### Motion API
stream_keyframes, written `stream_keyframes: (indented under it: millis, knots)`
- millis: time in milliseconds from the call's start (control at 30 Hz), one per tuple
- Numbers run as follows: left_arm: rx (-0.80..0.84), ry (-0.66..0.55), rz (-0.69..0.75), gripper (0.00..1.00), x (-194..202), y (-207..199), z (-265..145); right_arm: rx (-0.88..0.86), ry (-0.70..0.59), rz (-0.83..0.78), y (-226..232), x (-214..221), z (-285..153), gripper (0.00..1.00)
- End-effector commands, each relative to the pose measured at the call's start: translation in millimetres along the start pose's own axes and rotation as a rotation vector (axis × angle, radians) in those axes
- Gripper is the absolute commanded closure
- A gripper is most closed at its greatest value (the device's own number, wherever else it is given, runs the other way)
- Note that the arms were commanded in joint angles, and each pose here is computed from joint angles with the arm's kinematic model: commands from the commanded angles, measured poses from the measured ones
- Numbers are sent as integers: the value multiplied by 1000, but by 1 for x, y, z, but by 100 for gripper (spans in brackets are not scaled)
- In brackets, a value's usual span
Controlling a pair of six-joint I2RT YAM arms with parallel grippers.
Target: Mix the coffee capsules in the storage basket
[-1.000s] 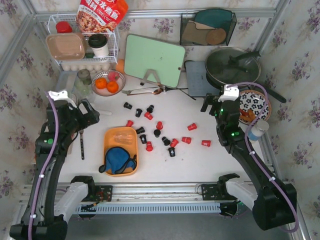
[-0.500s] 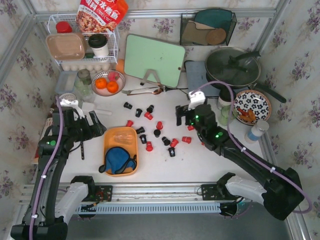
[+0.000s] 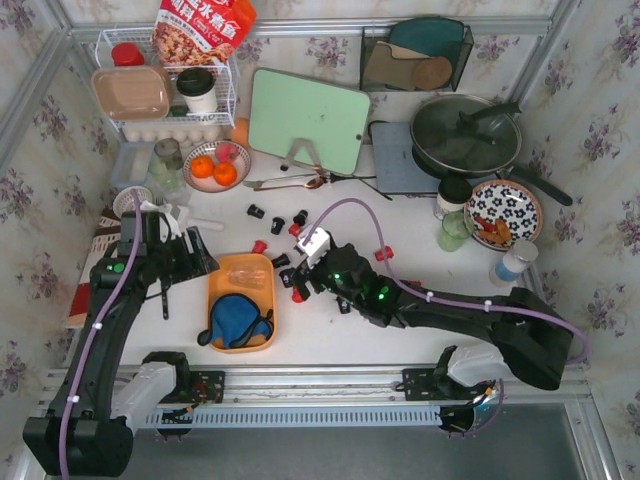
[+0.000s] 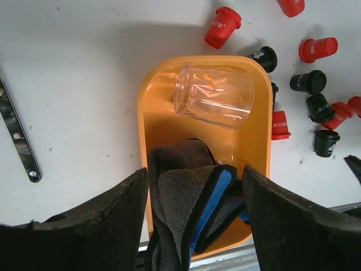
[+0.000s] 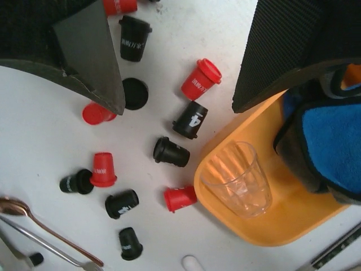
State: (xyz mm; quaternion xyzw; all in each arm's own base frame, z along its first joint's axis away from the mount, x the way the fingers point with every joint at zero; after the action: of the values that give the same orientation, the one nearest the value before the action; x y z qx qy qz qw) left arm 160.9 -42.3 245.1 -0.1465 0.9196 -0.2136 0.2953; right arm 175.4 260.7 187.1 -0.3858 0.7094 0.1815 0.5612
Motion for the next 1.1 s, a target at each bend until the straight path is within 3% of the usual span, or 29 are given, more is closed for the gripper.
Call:
stream_keyframes:
  millis: [0, 100, 433, 500, 767, 1067]
  knots:
    - [14, -7, 22, 30, -8, -4, 1, -122, -149, -147, 9, -15, 15, 17]
    - [1, -17, 34, 32, -11, -4, 0, -175, -162, -94, 16, -28, 24, 20]
    - [-43, -100, 52, 35, -10, 1, -8, 13, -111, 570, 54, -29, 58, 27]
    - [-49, -124, 63, 35, -10, 1, -12, 5, -103, 635, 60, -23, 63, 29]
    - [-80, -171, 92, 35, -15, -1, -26, -54, -80, 669, 85, -16, 84, 37]
    - [-42, -173, 88, 34, -12, -1, -23, -8, 4, 717, 95, 2, 102, 42]
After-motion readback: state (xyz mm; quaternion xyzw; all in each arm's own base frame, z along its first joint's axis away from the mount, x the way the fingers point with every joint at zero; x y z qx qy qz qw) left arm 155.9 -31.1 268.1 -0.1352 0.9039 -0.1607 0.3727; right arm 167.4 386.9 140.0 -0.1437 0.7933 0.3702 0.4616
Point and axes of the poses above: each gripper's point midway between its finger pads, its own z axis out along the fingers, its own y axis along the line the jaws close on, x = y × z, the point moved 10 cm from there along -z, back along the fingers, and after that the axes turned 9 degrees about -z, right-handed, at the moved point
